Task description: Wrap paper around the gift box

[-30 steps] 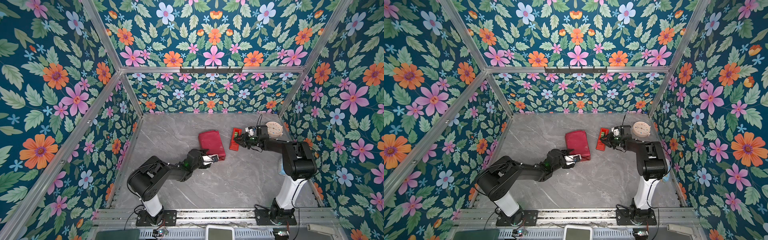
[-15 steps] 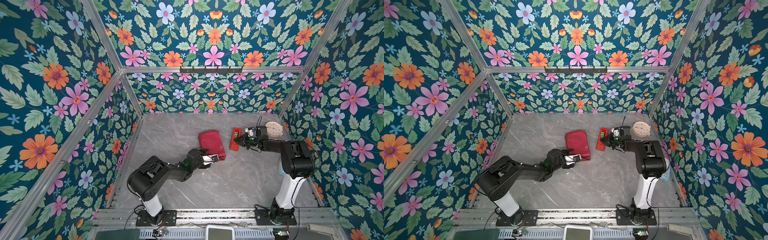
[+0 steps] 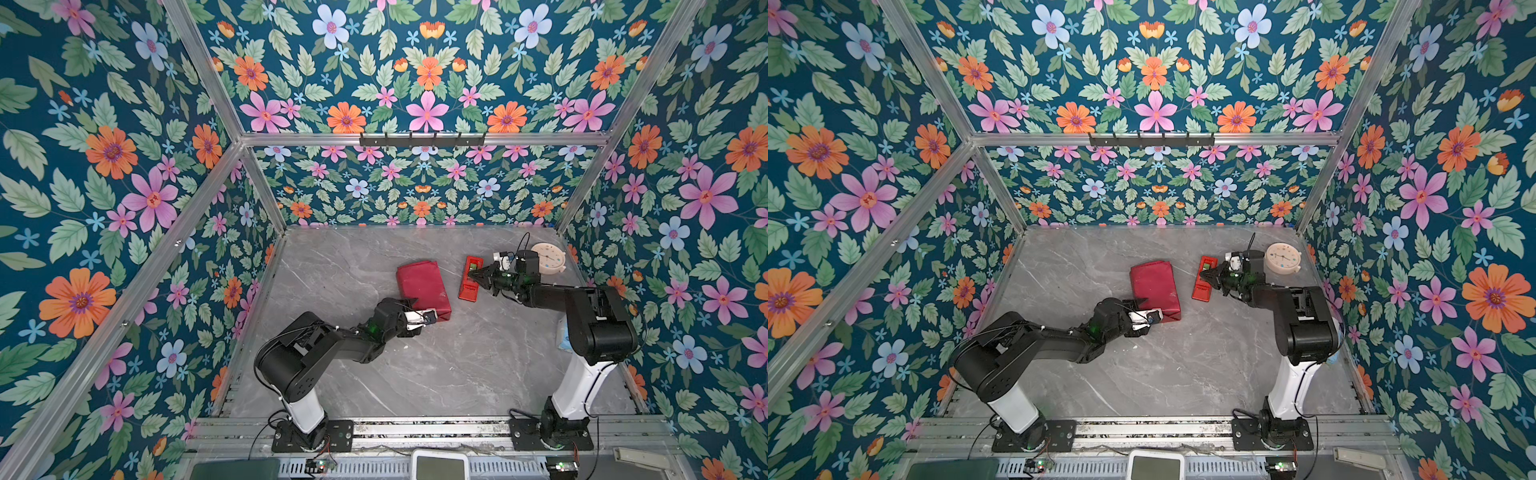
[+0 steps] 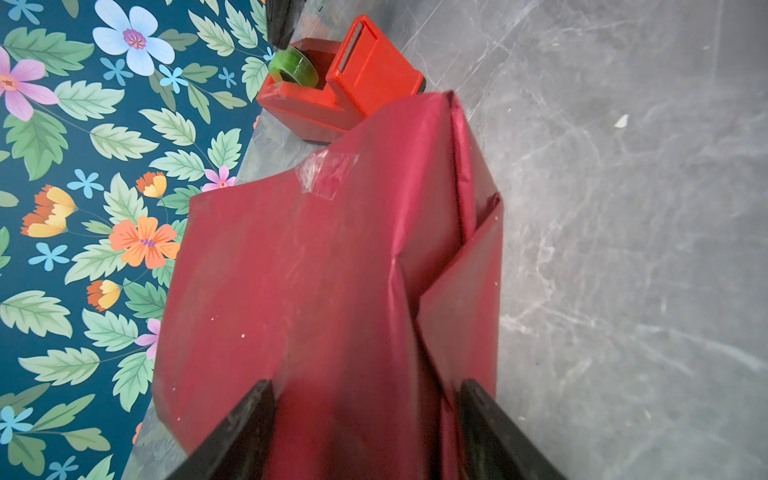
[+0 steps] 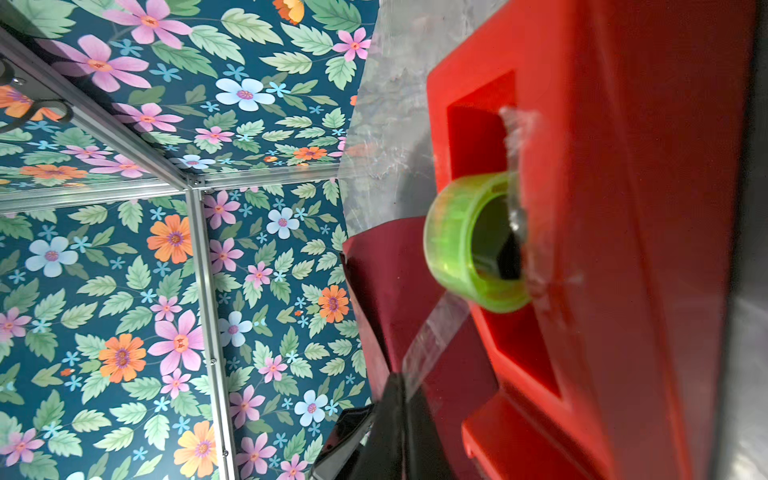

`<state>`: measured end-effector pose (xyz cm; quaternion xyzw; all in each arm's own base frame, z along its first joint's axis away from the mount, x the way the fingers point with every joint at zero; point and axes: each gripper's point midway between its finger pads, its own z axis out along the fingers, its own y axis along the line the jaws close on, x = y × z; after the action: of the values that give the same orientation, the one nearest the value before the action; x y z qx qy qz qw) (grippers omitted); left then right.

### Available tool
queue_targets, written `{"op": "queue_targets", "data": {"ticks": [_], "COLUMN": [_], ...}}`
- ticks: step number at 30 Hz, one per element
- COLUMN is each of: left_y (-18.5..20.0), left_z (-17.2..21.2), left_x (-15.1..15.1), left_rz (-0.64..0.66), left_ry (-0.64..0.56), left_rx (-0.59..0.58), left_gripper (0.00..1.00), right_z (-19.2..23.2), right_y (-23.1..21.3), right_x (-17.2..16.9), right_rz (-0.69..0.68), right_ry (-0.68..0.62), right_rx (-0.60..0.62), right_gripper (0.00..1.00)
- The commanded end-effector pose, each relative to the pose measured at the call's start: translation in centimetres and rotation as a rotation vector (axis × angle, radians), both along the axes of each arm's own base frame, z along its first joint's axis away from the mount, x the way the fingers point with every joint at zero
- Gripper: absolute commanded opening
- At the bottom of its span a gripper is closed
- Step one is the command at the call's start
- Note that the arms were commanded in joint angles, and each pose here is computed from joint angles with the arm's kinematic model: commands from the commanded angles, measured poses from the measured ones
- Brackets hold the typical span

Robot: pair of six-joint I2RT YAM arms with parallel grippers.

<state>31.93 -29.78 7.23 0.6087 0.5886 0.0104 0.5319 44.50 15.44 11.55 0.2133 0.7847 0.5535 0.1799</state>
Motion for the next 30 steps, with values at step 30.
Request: {"op": "queue_targets", "data": {"ticks": [30], "left_y": [0.2], "left_z": [-0.7], "left_x": [0.0], "left_rz": [0.009], "left_ry": [0.021], "left_rx": [0.020], "left_gripper": [0.71], "right_z": [-3.9], "right_y": [1.7], "right_x": [-5.6], "right_rz": [0.029], "right_ry": [0.067], "right_rx": [-0.024], "right_gripper": [0.00]}}
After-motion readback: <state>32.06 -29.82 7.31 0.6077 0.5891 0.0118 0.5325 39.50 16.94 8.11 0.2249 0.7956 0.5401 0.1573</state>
